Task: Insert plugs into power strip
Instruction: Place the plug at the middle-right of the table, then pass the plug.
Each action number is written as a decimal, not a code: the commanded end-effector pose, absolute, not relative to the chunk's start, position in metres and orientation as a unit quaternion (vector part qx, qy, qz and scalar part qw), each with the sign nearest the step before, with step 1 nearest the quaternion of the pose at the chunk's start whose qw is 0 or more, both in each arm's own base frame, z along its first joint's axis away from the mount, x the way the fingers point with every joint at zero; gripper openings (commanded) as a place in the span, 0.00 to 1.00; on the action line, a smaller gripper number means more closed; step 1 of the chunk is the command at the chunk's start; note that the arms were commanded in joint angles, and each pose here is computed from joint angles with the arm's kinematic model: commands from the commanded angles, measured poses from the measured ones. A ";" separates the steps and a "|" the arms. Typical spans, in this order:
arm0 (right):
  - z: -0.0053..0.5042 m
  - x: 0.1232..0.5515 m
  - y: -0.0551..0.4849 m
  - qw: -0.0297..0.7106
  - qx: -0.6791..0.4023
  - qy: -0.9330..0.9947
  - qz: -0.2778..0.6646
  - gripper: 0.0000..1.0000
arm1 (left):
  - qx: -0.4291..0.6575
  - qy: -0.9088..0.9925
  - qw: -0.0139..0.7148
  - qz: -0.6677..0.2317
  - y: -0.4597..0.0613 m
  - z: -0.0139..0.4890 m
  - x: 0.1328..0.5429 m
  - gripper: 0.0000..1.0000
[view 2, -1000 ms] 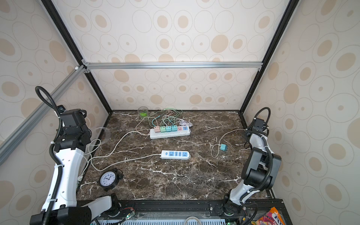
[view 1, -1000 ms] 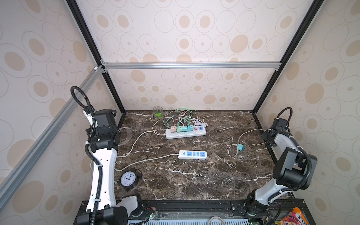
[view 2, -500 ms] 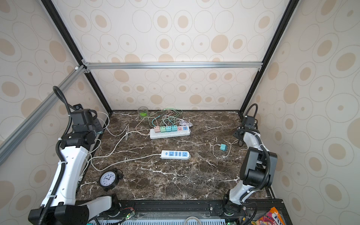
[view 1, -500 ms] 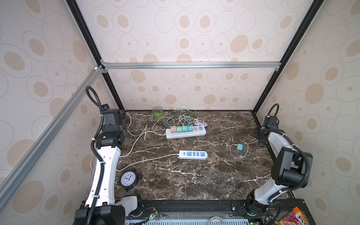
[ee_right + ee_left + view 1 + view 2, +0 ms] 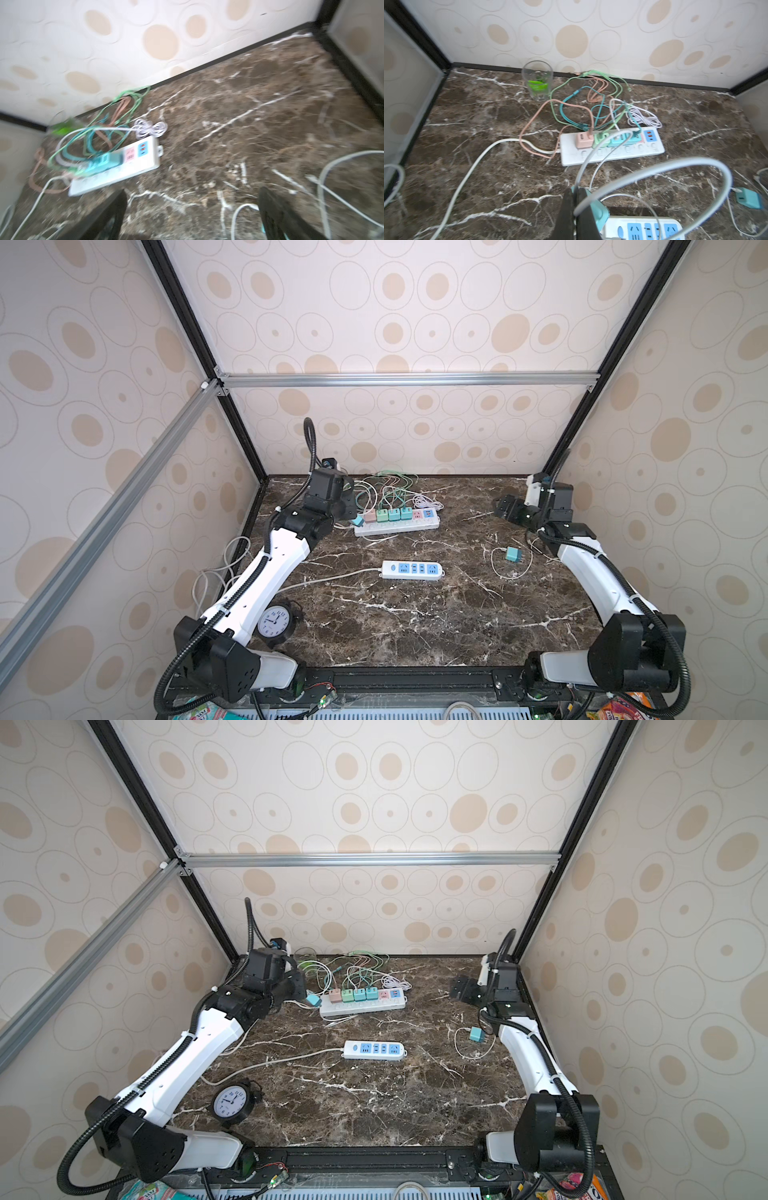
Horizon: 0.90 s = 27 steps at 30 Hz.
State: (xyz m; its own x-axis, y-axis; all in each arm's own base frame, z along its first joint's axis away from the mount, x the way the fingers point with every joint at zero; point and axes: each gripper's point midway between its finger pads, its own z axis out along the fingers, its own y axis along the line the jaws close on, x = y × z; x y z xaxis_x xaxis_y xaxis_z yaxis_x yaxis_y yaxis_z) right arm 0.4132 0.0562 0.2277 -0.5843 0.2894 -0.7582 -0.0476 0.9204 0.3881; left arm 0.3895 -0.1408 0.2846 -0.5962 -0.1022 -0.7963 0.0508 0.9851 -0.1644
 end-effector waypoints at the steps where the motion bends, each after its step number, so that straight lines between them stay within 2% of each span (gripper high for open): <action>1: 0.246 0.397 0.130 0.477 -0.081 0.838 0.253 1.00 | 0.003 0.873 0.468 -0.140 -0.179 0.304 0.399 0.00; 5: 0.236 0.370 0.192 0.488 -0.231 0.802 0.255 1.00 | 0.031 0.873 0.458 -0.166 -0.206 0.295 0.402 0.00; 10: 0.220 0.343 0.245 0.447 -0.337 0.776 0.291 1.00 | 0.064 0.871 0.448 -0.193 -0.234 0.292 0.403 0.00; 15: 0.206 0.343 0.283 0.439 -0.393 0.758 0.280 1.00 | 0.065 0.879 0.431 -0.192 -0.243 0.283 0.408 0.00; 19: 0.201 0.355 0.308 0.467 -0.429 0.735 0.241 0.88 | 0.065 0.884 0.421 -0.193 -0.247 0.279 0.410 0.00; 27: 0.192 0.395 0.319 0.538 -0.435 0.704 0.159 0.78 | 0.068 0.883 0.417 -0.204 -0.251 0.280 0.407 0.00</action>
